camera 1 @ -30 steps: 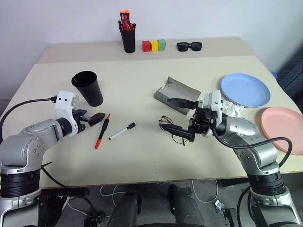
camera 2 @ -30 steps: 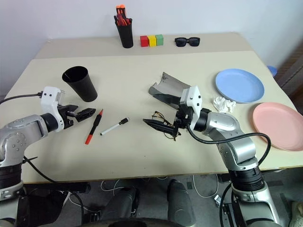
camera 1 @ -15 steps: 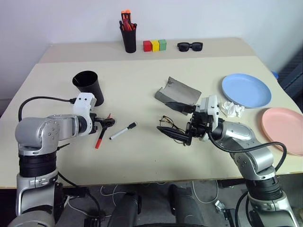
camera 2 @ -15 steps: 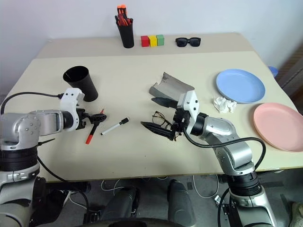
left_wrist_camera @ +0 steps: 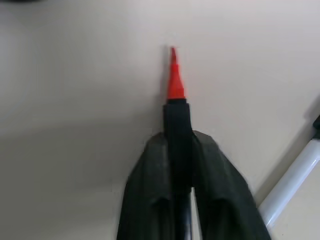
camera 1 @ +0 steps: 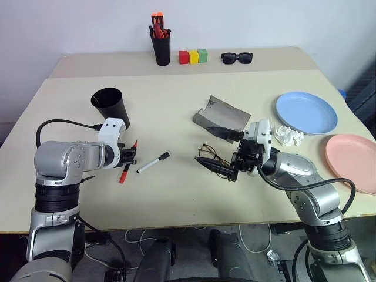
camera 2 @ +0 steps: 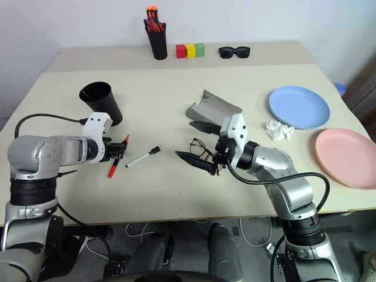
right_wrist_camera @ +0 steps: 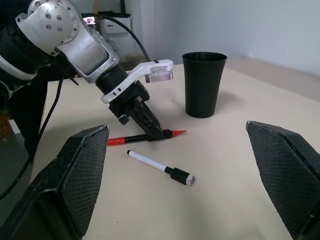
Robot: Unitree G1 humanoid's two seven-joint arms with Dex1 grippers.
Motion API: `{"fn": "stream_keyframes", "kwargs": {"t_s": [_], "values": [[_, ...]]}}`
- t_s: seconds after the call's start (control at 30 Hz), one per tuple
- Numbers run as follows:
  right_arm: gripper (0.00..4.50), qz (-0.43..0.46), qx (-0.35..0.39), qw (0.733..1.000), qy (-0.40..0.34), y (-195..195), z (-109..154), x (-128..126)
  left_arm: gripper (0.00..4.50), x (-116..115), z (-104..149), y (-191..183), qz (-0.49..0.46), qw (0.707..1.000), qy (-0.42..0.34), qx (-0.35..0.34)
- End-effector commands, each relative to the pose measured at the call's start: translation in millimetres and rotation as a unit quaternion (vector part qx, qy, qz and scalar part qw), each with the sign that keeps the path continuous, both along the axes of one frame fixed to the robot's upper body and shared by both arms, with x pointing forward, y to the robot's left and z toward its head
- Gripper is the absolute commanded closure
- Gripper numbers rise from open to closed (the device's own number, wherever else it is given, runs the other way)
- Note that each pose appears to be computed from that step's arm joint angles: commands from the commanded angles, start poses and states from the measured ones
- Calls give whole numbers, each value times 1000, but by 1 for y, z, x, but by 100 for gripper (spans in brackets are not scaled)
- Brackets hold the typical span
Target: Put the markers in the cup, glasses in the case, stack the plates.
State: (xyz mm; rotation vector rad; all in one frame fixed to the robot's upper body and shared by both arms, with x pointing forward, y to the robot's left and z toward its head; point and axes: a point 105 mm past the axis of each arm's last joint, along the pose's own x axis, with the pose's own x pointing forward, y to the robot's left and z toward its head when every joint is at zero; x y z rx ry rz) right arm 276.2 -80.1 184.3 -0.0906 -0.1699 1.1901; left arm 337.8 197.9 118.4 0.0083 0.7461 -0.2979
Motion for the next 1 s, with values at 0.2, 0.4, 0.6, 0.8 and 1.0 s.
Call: {"fn": "stream_keyframes", "kwargs": {"t_s": [0.2,0.4,0.6,0.8,1.0], "values": [[0,7,5,1000,-28,3,11,-1,442,21,95,-37,-125,946,-280,-105],[0,10,7,1000,-29,3,12,0,442,39,168,-22,-83,860,-497,-85],[0,13,6,1000,-24,3,12,-2,442,46,211,24,-28,778,-627,4],[0,17,6,1000,-25,4,14,-2,442,59,209,68,27,757,-653,-11],[0,14,3,999,-30,3,17,-2,442,67,171,76,45,763,-642,-64]]}}
